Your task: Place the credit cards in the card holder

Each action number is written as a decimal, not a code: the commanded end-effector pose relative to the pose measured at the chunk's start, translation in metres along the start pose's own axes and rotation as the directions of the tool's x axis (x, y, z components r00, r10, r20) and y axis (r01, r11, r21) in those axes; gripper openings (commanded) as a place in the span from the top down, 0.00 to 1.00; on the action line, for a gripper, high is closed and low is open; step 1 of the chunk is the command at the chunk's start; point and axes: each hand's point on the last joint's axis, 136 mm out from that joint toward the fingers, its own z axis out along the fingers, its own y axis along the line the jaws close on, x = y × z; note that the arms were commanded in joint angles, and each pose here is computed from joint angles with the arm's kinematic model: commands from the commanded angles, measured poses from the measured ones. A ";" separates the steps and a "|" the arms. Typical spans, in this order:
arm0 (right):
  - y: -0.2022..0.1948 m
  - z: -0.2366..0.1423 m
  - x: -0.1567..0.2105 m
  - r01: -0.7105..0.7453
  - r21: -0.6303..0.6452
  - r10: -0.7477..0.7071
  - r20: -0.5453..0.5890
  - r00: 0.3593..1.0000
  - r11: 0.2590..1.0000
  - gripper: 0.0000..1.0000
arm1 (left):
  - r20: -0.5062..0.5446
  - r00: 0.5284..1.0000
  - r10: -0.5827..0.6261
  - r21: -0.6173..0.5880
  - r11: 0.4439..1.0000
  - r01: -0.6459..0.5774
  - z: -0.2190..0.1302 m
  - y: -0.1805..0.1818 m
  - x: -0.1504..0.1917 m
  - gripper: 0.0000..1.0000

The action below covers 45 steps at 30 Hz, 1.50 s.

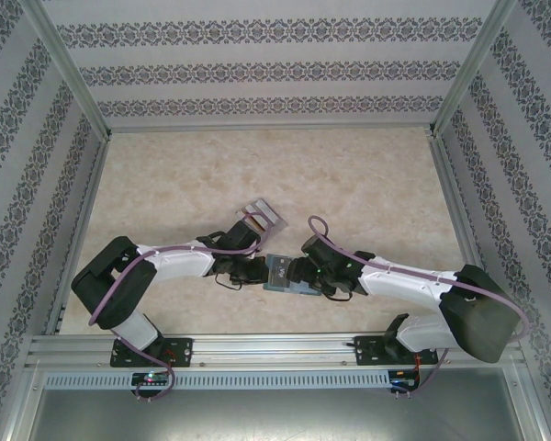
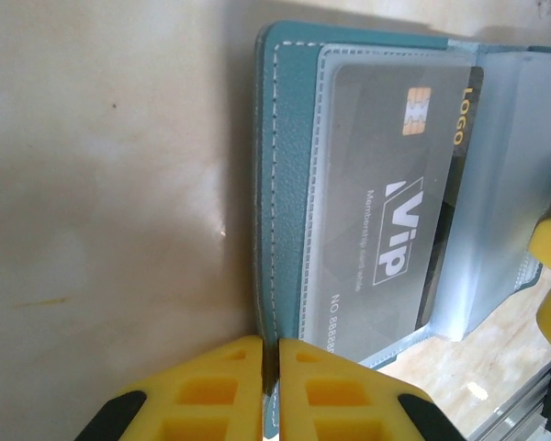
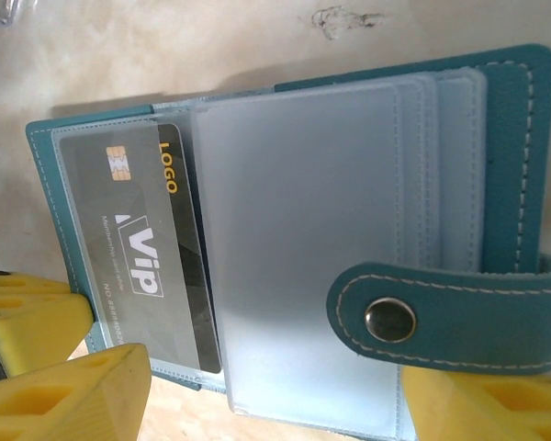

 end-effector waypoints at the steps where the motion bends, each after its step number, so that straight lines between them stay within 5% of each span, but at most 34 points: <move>1: -0.011 0.009 0.006 -0.009 0.030 0.009 -0.022 1.000 1.000 0.28 | 0.003 1.000 0.000 0.001 1.000 0.000 0.002 -0.002 0.005 0.88; 26: 0.033 -0.008 -0.007 0.021 -0.196 -0.015 0.029 0.999 0.980 0.44 | 0.036 0.999 -0.023 0.007 1.000 0.022 0.001 -0.007 -0.001 0.89; 33: -0.011 -0.026 -0.011 -0.024 -0.014 0.025 0.086 0.996 1.000 0.31 | 0.033 0.999 -0.023 0.018 1.000 0.022 0.000 -0.011 -0.002 0.93; 45: -0.013 -0.010 0.001 -0.018 -0.018 0.017 -0.023 1.000 1.000 0.41 | 0.024 0.999 -0.031 0.026 0.999 0.030 0.002 -0.012 -0.001 0.93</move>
